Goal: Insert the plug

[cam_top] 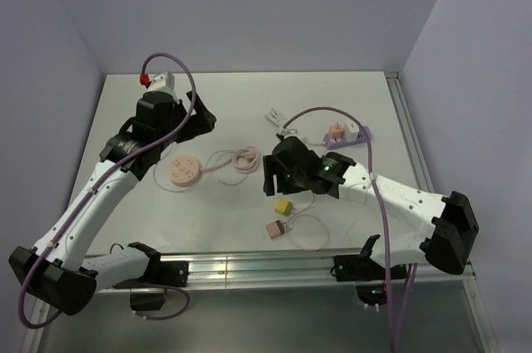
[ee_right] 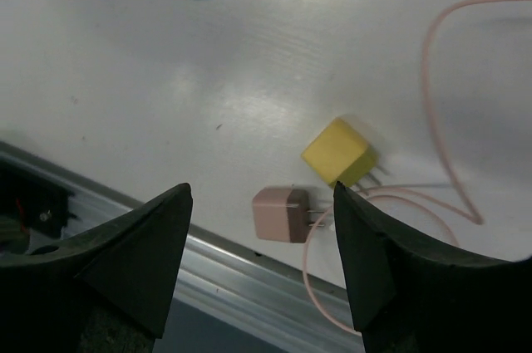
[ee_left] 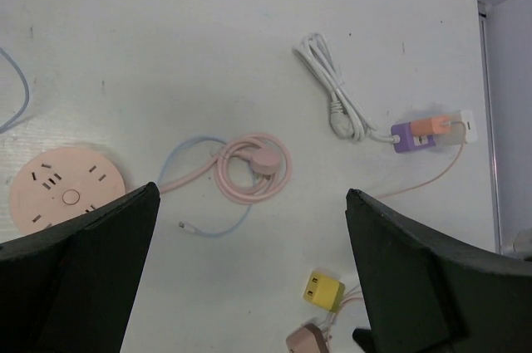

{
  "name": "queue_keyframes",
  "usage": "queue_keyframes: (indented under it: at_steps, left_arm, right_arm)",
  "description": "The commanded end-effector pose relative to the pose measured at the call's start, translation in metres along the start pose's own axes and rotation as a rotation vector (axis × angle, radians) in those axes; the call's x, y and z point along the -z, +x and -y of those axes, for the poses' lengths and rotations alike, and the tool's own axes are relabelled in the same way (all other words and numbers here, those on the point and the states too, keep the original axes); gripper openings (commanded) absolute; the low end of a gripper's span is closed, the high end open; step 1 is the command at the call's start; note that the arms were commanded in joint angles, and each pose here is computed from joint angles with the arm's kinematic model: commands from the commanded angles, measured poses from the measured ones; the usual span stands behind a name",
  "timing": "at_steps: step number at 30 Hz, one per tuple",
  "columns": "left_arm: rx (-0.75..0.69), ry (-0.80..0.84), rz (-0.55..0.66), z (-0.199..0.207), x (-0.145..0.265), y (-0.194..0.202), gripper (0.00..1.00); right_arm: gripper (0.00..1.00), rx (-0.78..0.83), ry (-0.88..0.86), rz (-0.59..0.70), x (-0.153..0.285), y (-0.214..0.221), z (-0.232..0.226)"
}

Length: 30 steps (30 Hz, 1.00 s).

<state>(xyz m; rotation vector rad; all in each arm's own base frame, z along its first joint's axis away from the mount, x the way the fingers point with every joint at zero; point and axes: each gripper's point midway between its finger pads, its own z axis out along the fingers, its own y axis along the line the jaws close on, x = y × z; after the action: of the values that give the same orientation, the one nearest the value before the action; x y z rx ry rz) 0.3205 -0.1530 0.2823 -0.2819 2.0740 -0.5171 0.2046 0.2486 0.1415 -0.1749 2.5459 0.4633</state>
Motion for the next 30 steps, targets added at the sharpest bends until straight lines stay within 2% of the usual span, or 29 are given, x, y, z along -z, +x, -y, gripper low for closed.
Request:
queue_keyframes:
  at_steps: [1, 5, 7, 14, 22, 30]
  left_arm:
    - [-0.032, 0.023, -0.001, -0.001, -0.002, 0.003, 1.00]
    - [-0.032, 0.084, -0.025, 0.007, -0.001, 0.011, 1.00]
    - [-0.031, 0.116, -0.031, 0.012, 0.003, 0.012, 1.00]
    - [-0.022, 0.169, -0.010, 0.012, 0.024, 0.016, 1.00]
    - [-0.055, 0.164, -0.006, 0.003, 0.039, 0.021, 0.99]
    - [-0.063, 0.168, 0.007, 0.001, 0.045, 0.020, 0.99]
  right_arm:
    - [0.76, 0.010, -0.055, 0.011, 0.005, 0.003, -0.022]
    - [0.75, -0.029, 0.092, -0.157, -0.021, 0.034, -0.007]
    - [0.75, -0.049, 0.141, -0.186, -0.025, 0.043, -0.003]
    - [0.84, -0.193, 0.265, -0.195, -0.039, 0.062, 0.012]
    - [0.84, -0.247, 0.404, -0.152, -0.040, 0.068, 0.036]
    - [0.82, -0.239, 0.426, -0.162, -0.060, 0.075, 0.036]
